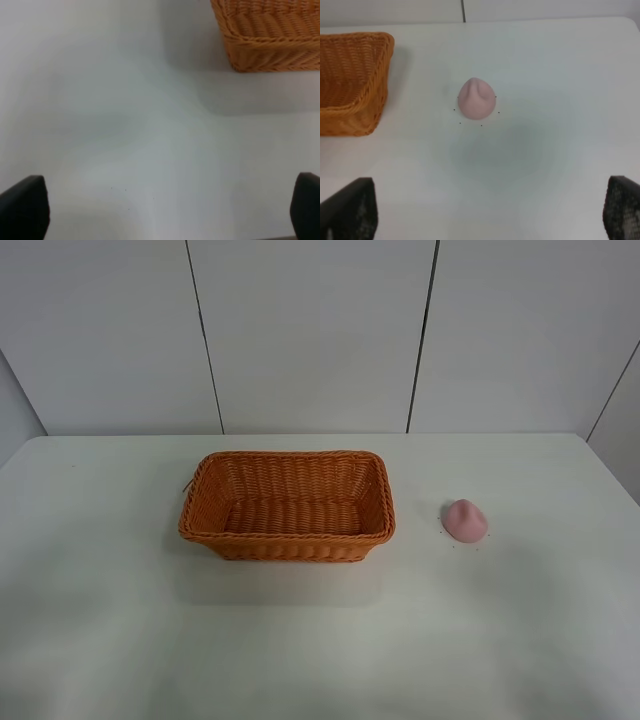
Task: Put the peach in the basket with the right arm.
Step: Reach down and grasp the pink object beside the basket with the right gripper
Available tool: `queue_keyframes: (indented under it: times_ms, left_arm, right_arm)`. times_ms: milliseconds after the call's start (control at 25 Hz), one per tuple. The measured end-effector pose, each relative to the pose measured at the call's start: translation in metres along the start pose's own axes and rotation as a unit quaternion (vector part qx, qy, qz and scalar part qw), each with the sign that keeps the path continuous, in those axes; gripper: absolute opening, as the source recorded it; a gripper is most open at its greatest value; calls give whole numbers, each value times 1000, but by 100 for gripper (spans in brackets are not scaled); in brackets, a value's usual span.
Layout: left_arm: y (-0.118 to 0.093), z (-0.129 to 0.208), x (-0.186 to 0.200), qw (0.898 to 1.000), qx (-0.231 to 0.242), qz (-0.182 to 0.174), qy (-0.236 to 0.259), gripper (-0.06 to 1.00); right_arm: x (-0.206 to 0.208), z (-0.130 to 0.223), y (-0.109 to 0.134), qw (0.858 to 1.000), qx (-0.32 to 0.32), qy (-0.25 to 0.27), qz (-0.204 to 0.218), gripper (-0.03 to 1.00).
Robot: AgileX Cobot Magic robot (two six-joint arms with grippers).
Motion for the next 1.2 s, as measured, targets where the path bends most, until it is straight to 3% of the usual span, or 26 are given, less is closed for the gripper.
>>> queue_keyframes:
  times_ms: [440,640,920,1200]
  left_arm:
    - [0,0,0,1000,0,0,0,99]
    - [0,0,0,1000,0,0,0,99]
    - [0,0,0,1000,0,0,0,99]
    - [0,0,0,1000,0,0,0,99]
  right_arm:
    - [0,0,0,1000,1,1,1,70]
    - [-5,-24,1,999,-2,34,7,70]
    - [-63,-76,5,987,-6,158,19,70]
    - [-169,-93,5,952,-7,304,32,70]
Point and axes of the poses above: a point on each arm's last joint axis where the gripper is mounted, x pointing back along that axis away from the gripper, y along the wrist's bending axis when the last joint is at zero, z = x × y, the point moved 8 cm from there along -x, pointing out along that axis toward the gripper, and after that the axes turned 2 degrees about -x, right-handed, at the moved point
